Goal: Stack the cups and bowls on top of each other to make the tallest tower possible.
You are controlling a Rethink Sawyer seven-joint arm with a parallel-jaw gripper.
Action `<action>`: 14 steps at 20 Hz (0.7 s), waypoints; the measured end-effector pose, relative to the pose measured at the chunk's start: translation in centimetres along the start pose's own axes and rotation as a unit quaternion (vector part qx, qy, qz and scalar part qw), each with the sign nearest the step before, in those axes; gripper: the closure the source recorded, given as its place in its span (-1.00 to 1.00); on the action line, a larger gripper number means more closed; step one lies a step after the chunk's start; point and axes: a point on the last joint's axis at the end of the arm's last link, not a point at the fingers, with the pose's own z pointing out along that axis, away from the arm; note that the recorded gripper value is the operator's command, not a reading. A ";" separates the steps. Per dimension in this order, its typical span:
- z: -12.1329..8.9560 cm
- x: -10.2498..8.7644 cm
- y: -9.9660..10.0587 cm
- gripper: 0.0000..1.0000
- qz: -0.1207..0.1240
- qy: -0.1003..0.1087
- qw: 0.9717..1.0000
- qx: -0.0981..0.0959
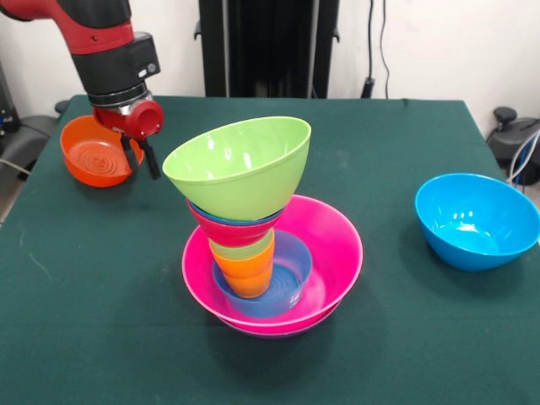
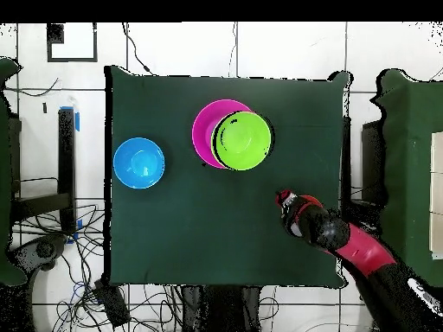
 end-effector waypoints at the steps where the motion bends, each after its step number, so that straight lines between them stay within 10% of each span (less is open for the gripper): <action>1: 0.2 0.1 0.0 -1.00 0.000 0.002 1.000 0.000; 14: 0.0 0.0 -0.3 -1.00 0.002 0.000 1.000 0.001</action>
